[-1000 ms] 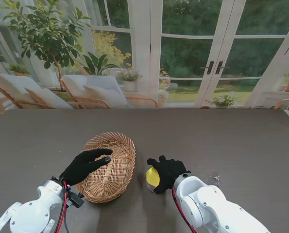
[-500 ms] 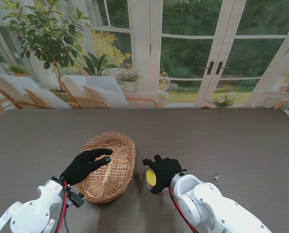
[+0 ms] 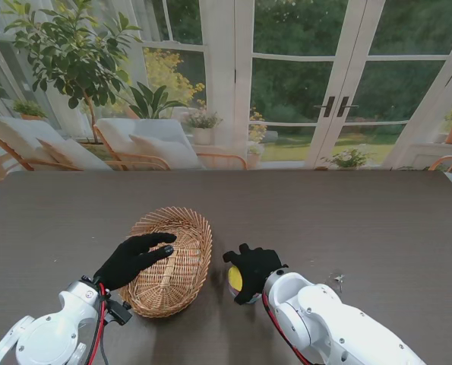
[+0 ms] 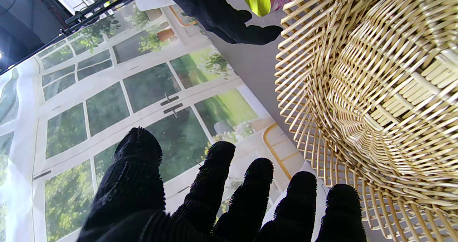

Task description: Stack culture dishes into a storage basket

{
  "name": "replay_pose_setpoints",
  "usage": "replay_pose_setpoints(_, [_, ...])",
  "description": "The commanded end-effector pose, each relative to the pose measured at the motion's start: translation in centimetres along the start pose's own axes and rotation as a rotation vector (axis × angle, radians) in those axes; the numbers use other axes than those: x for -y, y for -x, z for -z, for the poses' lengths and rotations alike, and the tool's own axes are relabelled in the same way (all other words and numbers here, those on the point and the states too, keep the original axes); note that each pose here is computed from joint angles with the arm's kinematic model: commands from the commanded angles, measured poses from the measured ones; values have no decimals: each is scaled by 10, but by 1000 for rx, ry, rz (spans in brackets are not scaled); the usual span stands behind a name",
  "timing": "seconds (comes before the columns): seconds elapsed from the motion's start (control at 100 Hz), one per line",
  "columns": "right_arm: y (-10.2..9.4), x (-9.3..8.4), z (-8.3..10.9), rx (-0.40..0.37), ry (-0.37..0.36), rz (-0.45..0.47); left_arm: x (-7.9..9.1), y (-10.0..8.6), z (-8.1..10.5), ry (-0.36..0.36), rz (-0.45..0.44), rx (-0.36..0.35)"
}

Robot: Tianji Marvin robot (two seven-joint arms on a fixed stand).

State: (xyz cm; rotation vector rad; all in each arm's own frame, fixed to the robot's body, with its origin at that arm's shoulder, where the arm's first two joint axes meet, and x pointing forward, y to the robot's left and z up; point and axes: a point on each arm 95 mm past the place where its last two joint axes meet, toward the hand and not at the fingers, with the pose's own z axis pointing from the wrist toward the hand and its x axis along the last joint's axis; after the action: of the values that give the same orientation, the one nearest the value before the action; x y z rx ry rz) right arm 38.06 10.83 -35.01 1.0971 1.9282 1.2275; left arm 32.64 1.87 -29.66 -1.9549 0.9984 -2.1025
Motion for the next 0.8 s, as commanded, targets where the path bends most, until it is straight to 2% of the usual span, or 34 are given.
replay_pose_setpoints(0.0, [-3,5,-1,-9,-26,7,-3,0,1,21,7,4])
replay_pose_setpoints(0.24, [-3,10,-4,-14,-56,27,-3,0,0,23,9,6])
replay_pose_setpoints(0.79, [-4,19,-13,-12,-70,58,-3,0,1,24,12,8])
